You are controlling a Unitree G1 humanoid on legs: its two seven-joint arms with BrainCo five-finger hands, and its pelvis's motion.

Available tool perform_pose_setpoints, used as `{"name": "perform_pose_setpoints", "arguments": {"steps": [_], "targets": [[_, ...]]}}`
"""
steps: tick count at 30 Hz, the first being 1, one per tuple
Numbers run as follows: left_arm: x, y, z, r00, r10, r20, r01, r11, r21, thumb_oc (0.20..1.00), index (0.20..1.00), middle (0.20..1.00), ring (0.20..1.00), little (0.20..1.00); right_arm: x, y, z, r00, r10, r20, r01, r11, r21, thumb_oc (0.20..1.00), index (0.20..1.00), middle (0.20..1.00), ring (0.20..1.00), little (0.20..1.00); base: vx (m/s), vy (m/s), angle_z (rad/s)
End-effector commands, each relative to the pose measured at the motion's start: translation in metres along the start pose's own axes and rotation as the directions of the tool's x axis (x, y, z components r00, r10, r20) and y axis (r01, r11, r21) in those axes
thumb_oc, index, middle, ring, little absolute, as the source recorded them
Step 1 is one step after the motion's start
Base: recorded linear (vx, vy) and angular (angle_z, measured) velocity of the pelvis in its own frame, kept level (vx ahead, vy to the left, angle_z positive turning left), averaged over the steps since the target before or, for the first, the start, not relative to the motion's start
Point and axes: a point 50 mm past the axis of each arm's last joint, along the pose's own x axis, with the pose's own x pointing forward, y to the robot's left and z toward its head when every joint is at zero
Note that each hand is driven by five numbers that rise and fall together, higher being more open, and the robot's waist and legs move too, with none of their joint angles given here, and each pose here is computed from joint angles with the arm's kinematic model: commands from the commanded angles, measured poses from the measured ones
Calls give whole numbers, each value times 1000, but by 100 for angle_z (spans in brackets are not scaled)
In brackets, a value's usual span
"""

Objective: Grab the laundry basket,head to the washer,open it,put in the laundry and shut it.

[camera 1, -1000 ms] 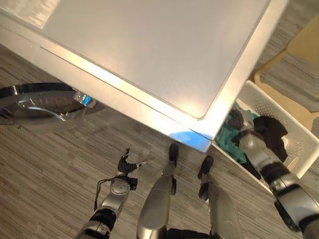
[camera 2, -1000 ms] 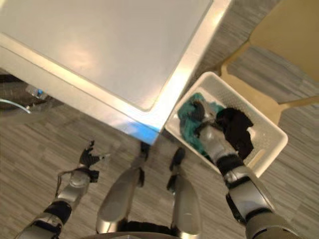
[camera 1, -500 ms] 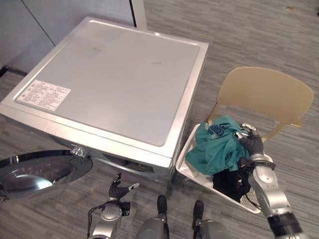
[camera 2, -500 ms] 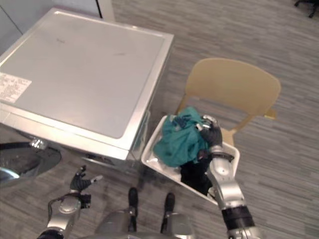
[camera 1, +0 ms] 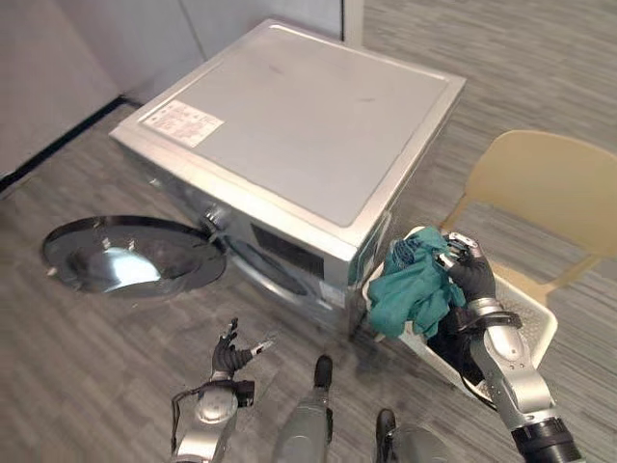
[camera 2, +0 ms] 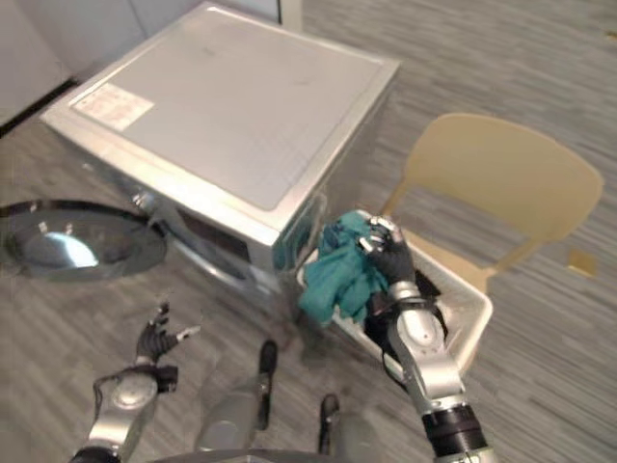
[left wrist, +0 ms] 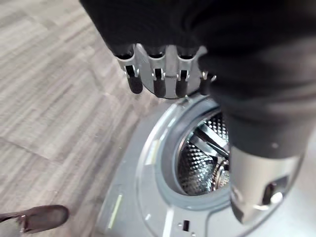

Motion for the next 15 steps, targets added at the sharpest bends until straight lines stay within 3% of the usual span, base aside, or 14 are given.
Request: {"name": "perform_pose_setpoints", "arguments": {"steps": [1,8,12,15], "targets": [[10,-5,44,978,-62,201,63,998,0,1000,1000,1000,1000,1000,14,5,51,964,32,262,-38,999,16,200,200,200,200,200,-327,-28,92],[5,-27,99,874,-221,432,176,974,142,1000,1000,1000,1000,1000,16,21,71,926,152,345,-164,986,6,200,200,200,200,200,-177,-17,77],[-2,-67,144,735,-371,568,274,928,252,1000,1000,1000,1000,1000,15,54,80,880,285,379,-324,945,39,200,200,200,200,200,2,116,74],[-4,-85,162,677,-415,608,296,910,291,1000,1000,1000,1000,1000,16,77,82,845,369,387,-423,904,62,200,200,200,200,200,53,121,11]]}}
